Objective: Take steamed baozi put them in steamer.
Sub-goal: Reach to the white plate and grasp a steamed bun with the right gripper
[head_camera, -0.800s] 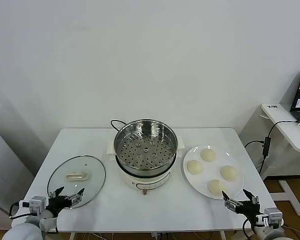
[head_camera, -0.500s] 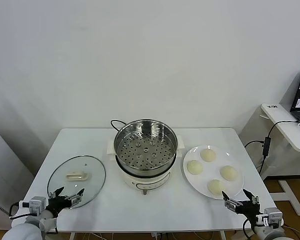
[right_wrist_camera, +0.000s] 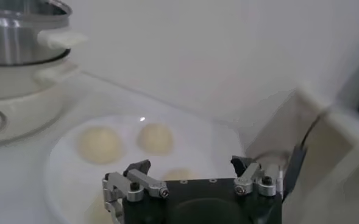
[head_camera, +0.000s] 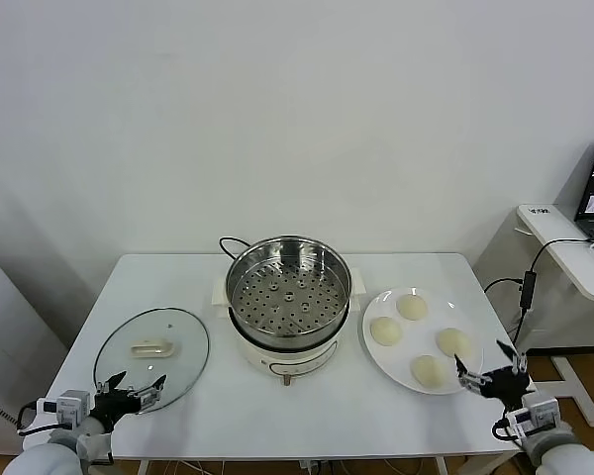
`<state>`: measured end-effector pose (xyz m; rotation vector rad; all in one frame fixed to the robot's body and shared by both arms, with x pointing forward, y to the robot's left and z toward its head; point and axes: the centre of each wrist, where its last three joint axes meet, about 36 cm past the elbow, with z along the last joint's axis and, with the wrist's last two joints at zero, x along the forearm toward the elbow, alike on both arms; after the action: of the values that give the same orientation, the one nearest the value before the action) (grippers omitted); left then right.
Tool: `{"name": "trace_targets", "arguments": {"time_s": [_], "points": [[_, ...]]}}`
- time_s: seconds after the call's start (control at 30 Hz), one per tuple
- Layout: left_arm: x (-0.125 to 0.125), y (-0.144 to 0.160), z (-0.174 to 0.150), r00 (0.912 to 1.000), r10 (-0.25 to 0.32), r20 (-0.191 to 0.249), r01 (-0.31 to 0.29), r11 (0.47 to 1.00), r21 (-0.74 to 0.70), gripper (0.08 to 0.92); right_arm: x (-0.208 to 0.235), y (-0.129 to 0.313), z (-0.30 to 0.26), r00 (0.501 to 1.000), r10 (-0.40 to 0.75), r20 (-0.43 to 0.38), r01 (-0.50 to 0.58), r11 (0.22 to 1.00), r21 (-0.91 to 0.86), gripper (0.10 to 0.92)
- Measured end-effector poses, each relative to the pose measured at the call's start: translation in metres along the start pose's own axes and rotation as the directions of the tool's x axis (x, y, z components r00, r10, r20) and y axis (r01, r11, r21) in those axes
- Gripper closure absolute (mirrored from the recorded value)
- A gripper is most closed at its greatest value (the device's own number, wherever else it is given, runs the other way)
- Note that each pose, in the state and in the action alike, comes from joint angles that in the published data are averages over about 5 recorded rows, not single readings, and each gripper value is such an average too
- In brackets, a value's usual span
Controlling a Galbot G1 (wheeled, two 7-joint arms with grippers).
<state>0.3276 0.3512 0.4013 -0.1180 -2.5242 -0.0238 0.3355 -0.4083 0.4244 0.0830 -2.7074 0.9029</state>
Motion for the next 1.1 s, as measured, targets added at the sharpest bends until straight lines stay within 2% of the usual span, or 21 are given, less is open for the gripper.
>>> {"name": "trace_targets", "arguments": {"time_s": [0.23, 0.5, 0.77, 1.1], "points": [[-0.001, 0.0, -0.003, 1.0, 0.001, 0.002, -0.001, 1.0, -0.005, 0.177, -0.035, -0.033, -0.005, 0.998, -0.02, 0.052, 0.006, 0.967, 0.255, 0.2], [-0.004, 0.0, -0.008, 1.0, 0.005, 0.008, -0.004, 1.0, -0.019, 0.177, -0.079, -0.078, -0.027, 0.988, -0.147, 0.044, 0.11, 0.877, 0.467, 0.2], [-0.006, 0.002, -0.011, 1.0, 0.0, 0.01, 0.001, 0.999, -0.033, 0.177, -0.129, -0.112, -0.055, 0.945, -0.322, -0.056, 0.291, 0.753, 0.59, 0.2], [-0.007, 0.002, -0.01, 1.0, -0.006, 0.004, 0.006, 0.999, -0.041, 0.177, -0.193, -0.136, -0.085, 0.828, -0.514, -0.223, 0.528, 0.584, 0.616, 0.2]]}}
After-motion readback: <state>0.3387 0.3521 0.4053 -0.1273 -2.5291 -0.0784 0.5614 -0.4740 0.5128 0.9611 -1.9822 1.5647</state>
